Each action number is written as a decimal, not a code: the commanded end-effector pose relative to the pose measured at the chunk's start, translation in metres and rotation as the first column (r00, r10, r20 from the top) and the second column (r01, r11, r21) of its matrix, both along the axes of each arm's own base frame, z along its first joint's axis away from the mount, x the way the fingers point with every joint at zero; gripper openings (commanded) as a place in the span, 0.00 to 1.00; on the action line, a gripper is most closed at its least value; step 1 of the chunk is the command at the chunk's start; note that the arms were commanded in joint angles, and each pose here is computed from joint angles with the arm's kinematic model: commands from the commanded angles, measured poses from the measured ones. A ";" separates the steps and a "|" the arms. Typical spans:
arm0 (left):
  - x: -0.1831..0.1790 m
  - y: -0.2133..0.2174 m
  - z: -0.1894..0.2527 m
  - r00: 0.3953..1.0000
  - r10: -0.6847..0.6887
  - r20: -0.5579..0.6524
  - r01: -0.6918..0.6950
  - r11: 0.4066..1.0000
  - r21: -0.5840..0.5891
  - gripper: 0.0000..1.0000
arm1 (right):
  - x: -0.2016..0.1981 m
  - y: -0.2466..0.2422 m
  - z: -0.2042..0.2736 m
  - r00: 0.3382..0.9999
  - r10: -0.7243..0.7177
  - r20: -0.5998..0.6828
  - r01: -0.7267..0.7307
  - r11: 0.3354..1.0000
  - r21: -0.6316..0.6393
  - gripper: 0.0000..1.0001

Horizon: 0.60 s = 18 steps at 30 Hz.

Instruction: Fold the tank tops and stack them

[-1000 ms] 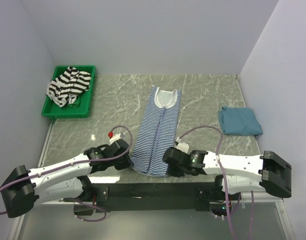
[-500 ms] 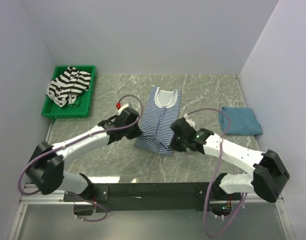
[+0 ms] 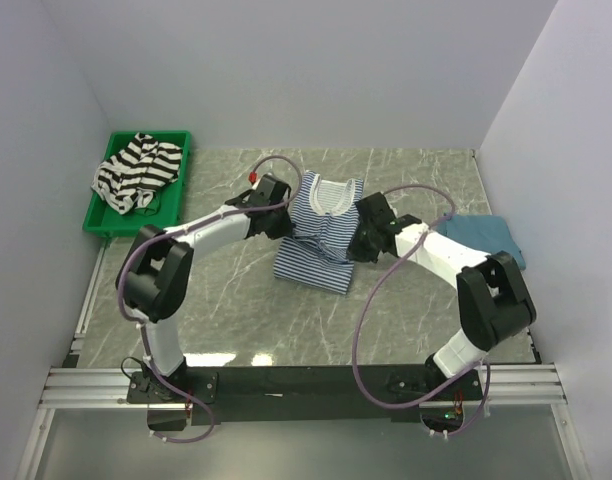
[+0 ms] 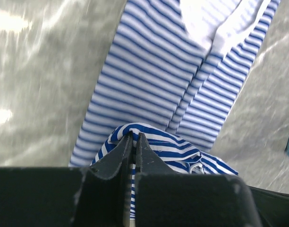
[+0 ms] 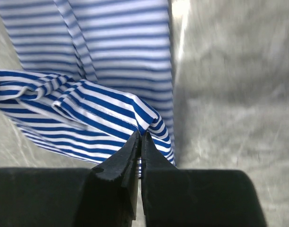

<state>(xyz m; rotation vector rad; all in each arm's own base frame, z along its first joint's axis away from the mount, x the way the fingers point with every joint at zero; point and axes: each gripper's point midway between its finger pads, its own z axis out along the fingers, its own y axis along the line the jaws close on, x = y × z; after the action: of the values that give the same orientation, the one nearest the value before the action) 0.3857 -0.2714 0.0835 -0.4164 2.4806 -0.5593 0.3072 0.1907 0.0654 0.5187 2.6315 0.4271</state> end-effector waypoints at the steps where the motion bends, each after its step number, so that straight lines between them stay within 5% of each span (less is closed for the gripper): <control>1: 0.029 -0.013 0.021 0.996 -0.048 0.075 0.051 0.998 -0.033 0.04 | 0.033 0.005 0.019 0.997 0.030 0.071 -0.033 0.999 0.041 0.06; 9: 0.061 -0.022 0.008 0.994 -0.077 0.074 0.081 0.995 -0.051 0.15 | 0.068 0.001 0.011 0.998 0.009 0.061 -0.012 0.998 0.056 0.18; 14: 0.068 -0.017 0.022 0.991 -0.068 0.112 0.075 0.995 -0.060 0.48 | 0.084 -0.009 0.016 0.996 -0.014 0.084 0.010 0.999 0.045 0.48; 18: 0.066 -0.005 0.049 0.989 -0.016 0.146 0.027 0.997 -0.072 0.53 | 0.094 -0.016 0.034 0.991 -0.020 0.133 0.018 1.000 0.017 0.52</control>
<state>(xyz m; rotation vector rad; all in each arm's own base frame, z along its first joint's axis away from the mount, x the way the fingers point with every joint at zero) 0.4408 -0.2797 0.0727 -0.3629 2.4710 -0.6081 0.3787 0.1776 0.0671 0.5394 2.5907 0.4601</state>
